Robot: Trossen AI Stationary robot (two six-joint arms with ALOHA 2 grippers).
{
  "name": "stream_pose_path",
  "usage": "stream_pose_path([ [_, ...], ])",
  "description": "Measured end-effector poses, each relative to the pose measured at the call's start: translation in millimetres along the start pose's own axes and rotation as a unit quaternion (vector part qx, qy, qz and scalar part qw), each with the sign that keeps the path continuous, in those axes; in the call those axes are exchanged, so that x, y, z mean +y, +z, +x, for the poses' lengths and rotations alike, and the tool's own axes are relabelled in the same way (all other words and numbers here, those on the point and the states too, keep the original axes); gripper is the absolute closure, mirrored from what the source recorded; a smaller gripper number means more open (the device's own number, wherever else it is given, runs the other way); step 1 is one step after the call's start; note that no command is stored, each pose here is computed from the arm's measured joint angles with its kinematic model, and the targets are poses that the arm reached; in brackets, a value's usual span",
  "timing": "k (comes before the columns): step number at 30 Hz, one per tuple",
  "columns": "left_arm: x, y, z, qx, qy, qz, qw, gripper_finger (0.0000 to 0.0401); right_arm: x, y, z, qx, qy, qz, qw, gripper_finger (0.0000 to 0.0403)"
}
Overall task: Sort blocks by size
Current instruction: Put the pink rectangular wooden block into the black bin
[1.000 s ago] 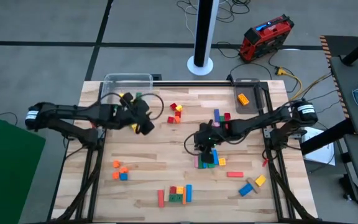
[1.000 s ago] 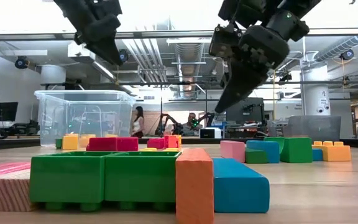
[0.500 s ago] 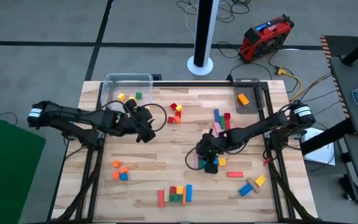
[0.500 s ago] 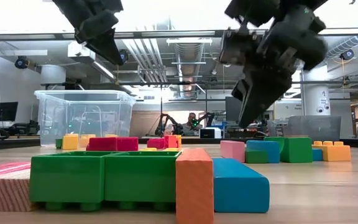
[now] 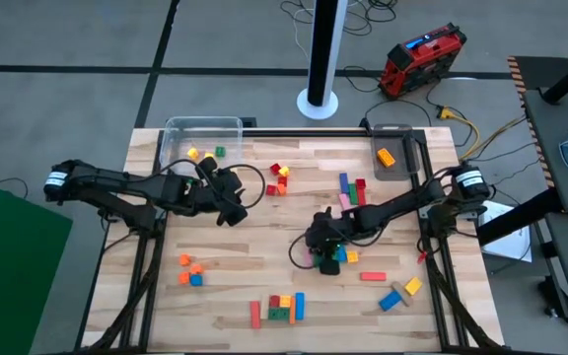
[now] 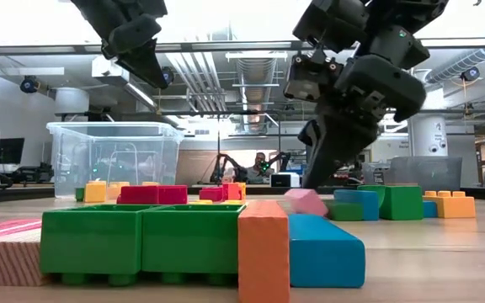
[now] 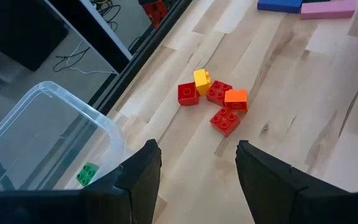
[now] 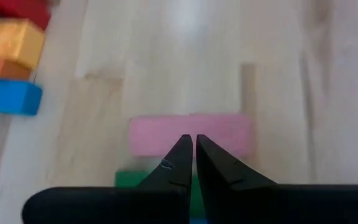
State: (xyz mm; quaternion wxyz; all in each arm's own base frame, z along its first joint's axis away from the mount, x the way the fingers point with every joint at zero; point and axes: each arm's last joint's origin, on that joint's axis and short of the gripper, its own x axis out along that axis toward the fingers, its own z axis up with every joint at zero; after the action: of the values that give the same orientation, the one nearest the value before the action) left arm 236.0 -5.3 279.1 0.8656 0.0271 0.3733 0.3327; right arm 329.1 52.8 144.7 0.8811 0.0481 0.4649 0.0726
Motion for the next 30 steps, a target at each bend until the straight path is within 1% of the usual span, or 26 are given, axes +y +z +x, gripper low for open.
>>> stream_pose_path([
  [5,0,0,0,0.000,0.000,-0.001,1.000,0.0217,-8,9,-1,-0.041,-0.005,-0.012,0.999,0.0390],
  [11,0,0,0,0.000,0.000,-0.001,1.000,0.0217,-15,11,-5,-0.046,-0.011,-0.009,0.999,0.0390],
  [14,0,0,0,0.000,0.000,0.000,1.000,0.0217,-13,11,-2,-0.046,-0.016,-0.035,0.998,0.0387],
  [17,0,0,0,0.000,0.000,0.000,1.000,0.0217,-9,13,-2,-0.047,-0.014,-0.055,0.997,0.0367],
  [19,0,0,0,0.000,0.000,0.004,1.000,0.0217,-6,15,-3,-0.050,-0.012,-0.076,0.996,0.0342],
  [22,0,0,0,0.000,0.000,0.005,1.000,0.0217,-2,21,-4,-0.059,-0.009,-0.082,0.995,0.0287],
  [24,0,0,0,0.002,0.001,0.006,1.000,0.0217,1,27,-1,-0.066,-0.006,-0.067,0.996,0.0242],
  [26,0,-1,0,0.004,0.001,0.007,1.000,0.0217,3,26,6,-0.054,-0.003,-0.049,0.997,0.0195],
  [30,1,-2,0,0.007,0.002,0.010,1.000,0.0217,15,23,24,-0.032,-0.014,-0.055,0.998,0.0098],
])
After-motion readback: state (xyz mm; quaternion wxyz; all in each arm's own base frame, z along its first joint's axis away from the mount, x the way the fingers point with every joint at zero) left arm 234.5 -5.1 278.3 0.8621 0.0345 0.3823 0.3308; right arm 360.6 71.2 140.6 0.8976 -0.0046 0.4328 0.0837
